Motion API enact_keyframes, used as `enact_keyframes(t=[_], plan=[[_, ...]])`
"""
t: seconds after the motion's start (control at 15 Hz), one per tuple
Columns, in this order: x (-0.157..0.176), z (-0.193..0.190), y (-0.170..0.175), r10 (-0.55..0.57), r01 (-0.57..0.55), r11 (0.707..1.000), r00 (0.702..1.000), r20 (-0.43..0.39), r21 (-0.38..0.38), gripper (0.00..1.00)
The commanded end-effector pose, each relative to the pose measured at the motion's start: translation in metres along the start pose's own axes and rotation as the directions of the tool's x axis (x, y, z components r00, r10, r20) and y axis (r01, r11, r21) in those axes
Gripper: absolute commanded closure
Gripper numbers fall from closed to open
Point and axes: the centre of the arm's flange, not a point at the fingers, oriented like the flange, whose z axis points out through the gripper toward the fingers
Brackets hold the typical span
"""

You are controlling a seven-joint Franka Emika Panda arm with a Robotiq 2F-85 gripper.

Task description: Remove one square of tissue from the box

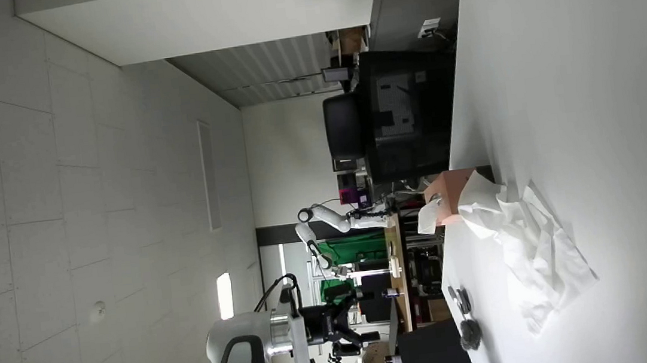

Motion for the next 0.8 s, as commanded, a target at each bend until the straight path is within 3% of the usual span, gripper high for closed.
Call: enact_keyframes(t=[0.0, 0.73], plan=[[0.007, 0.004, 0.009, -0.002, 0.002, 1.000, 1.000, 0.012, -0.013, 0.00], [0.019, 0.010, 0.019, -0.004, 0.005, 1.000, 1.000, 0.023, -0.021, 0.00]])
